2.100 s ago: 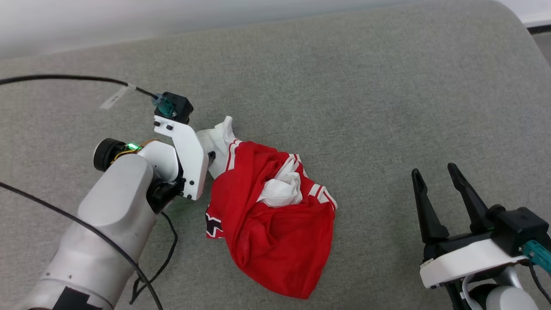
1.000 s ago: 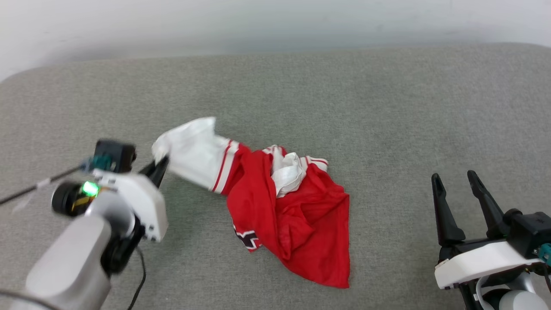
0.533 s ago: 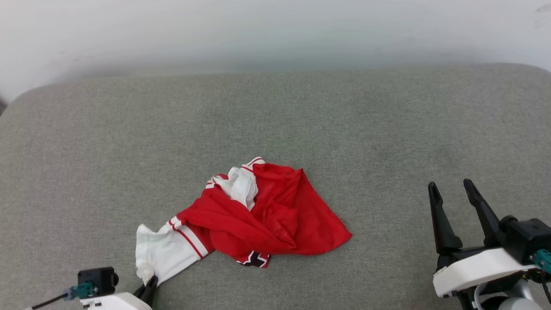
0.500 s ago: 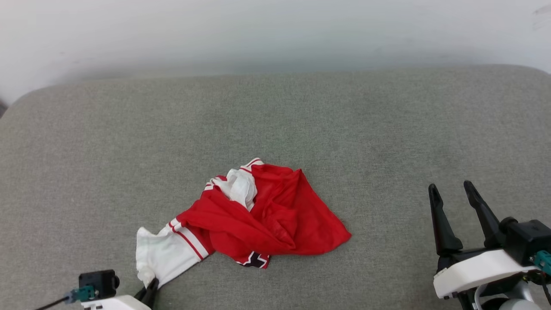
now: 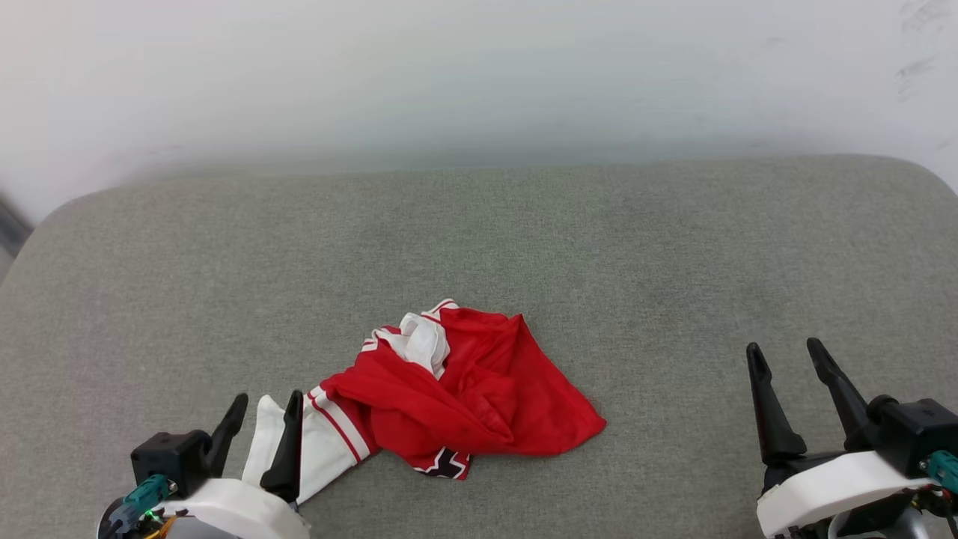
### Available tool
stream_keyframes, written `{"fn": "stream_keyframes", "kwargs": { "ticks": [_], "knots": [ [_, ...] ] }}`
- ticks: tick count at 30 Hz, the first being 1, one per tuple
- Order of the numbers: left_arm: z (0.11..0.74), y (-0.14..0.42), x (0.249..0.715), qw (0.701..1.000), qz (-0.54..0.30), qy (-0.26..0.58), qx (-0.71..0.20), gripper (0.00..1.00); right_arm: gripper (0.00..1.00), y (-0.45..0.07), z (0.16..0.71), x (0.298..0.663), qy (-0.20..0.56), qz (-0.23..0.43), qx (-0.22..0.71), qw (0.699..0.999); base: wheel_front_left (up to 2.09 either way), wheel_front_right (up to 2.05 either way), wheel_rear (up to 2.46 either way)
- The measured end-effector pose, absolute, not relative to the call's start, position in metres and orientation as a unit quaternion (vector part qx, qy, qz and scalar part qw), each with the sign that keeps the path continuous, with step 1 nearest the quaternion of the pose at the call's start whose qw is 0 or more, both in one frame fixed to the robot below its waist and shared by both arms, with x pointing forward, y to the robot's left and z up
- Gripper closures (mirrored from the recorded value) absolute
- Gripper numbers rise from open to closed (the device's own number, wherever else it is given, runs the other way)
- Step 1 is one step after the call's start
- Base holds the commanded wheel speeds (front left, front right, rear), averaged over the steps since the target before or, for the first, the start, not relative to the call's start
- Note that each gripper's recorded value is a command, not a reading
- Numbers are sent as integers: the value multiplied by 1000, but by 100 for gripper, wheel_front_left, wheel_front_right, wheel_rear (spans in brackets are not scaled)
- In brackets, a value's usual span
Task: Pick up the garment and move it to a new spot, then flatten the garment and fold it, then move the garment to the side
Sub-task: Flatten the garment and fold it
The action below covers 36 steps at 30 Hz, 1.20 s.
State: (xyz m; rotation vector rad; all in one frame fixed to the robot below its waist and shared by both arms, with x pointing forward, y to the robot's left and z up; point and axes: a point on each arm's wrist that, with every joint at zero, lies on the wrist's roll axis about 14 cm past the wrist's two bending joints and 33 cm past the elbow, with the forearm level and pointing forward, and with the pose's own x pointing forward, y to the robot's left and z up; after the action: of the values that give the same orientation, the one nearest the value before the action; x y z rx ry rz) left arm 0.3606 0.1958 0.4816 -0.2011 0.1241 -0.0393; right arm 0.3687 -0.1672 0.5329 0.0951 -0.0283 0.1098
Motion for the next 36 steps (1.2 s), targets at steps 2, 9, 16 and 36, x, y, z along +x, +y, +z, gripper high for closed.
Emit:
{"fn": "stream_keyframes", "kwargs": {
  "ticks": [2,9,16,36],
  "knots": [
    [497,192,362,995,-26,35,-92,0,0,-168,534,367,-16,54,47,997,0,0,0],
    [548,174,361,995,-51,-53,-61,0,0,-168,536,362,-15,54,46,997,0,0,0],
    [567,174,356,994,-45,-86,-51,0,0,-161,530,366,8,66,47,997,0,0,0],
    [548,223,342,995,48,-68,-61,0,0,5,445,384,328,342,-7,880,0,0,0]
  ]
}}
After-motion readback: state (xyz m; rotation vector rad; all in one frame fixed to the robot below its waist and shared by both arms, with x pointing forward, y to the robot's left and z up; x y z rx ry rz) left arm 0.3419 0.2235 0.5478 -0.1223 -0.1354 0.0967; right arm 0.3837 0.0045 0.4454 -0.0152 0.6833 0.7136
